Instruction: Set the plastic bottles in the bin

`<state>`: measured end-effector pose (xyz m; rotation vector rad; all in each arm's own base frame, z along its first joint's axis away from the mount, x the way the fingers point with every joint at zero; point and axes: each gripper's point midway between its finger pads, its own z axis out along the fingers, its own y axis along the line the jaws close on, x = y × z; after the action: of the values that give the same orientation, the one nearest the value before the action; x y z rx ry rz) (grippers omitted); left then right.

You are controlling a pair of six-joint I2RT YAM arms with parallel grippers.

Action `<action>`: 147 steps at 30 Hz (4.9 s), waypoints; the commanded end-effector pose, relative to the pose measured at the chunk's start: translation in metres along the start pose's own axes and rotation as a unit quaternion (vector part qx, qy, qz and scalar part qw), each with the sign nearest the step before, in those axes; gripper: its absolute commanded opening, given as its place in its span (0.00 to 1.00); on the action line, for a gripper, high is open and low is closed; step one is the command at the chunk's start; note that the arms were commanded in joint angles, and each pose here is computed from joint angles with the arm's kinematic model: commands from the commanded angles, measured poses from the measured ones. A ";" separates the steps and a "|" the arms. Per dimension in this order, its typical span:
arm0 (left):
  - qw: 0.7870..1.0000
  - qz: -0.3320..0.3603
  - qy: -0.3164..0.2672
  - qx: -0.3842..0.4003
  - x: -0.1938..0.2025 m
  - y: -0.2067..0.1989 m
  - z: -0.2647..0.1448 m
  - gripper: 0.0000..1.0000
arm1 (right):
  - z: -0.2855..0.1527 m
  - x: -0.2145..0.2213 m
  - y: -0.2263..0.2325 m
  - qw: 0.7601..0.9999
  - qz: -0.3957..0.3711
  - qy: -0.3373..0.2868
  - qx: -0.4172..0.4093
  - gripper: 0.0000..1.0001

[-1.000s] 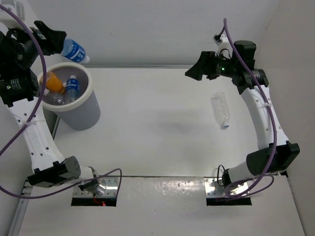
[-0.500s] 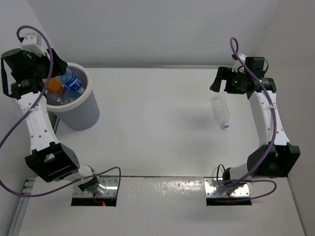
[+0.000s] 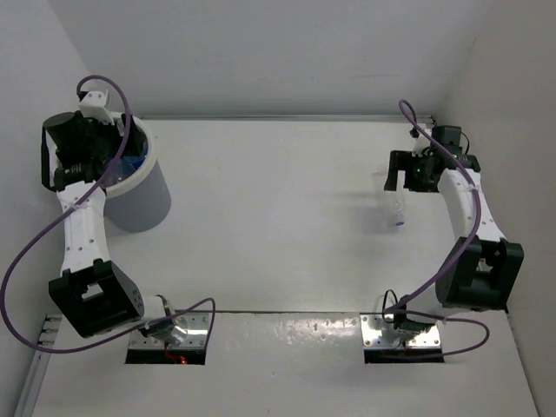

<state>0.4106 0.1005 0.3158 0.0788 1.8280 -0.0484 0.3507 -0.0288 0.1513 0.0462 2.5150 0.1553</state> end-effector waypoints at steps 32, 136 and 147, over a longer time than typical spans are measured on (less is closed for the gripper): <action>0.967 0.013 -0.220 0.125 -0.191 -0.102 -0.103 1.00 | 0.139 0.023 -0.045 0.994 -0.058 0.083 0.033 0.73; 0.948 -0.151 0.069 -0.271 0.027 0.063 -0.084 0.00 | -0.085 -0.085 0.228 0.871 -0.087 -0.103 -0.472 0.99; 0.970 -0.128 0.048 -0.200 0.010 0.049 -0.066 0.93 | -0.088 -0.078 0.228 0.871 -0.088 -0.097 -0.474 0.99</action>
<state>0.3372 0.1757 0.3282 -0.5129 1.8593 0.2888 0.3721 0.1809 0.2798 -0.4700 2.0394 1.2078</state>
